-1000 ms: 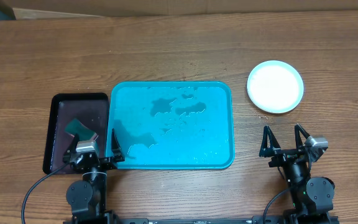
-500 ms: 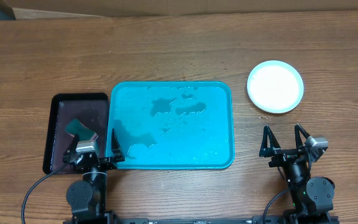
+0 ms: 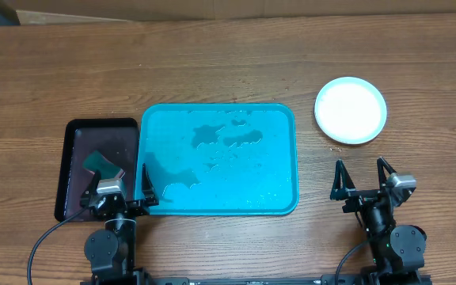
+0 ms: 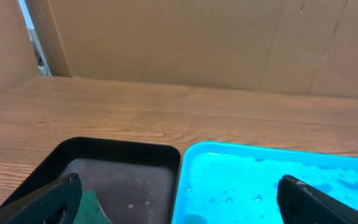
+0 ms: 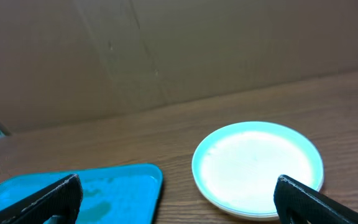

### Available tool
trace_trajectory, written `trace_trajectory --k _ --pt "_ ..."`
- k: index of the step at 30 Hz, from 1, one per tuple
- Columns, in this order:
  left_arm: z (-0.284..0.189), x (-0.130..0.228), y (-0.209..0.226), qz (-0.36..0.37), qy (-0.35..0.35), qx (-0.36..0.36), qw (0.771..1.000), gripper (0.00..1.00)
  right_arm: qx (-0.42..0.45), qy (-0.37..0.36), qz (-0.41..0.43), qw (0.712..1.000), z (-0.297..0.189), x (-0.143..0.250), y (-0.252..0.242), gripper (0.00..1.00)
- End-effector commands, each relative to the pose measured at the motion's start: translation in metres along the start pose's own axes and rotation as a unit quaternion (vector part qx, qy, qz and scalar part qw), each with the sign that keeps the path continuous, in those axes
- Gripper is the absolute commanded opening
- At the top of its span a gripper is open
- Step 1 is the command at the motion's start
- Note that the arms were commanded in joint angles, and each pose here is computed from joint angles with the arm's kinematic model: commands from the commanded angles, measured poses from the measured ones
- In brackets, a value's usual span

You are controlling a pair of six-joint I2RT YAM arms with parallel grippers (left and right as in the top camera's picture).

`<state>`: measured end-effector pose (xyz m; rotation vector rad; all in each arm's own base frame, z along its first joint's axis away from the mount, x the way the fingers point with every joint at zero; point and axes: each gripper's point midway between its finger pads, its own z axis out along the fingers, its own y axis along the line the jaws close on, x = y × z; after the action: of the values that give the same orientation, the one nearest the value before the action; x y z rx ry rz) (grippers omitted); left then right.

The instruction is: Clean dirty plates on tray and stack at the side

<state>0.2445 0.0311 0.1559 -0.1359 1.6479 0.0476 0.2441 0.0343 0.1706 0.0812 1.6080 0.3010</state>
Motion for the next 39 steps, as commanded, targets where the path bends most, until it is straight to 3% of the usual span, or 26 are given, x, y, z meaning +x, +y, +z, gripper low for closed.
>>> trace_trajectory --k 1,15,39 --pt "-0.0003 0.0001 -0.0002 0.013 -0.003 -0.001 1.000 1.00 -0.004 -0.002 -0.055 0.998 0.0000 0.0014 0.0008 1.00" --pt "-0.0003 0.0001 -0.0002 0.013 -0.003 -0.001 1.000 1.00 -0.003 -0.002 -0.127 0.992 0.0000 0.0015 0.0006 1.00" --pt "-0.0003 0.0001 -0.0002 0.013 -0.003 -0.001 1.000 1.00 -0.004 -0.003 -0.127 0.992 0.0000 0.0012 0.0008 1.00"
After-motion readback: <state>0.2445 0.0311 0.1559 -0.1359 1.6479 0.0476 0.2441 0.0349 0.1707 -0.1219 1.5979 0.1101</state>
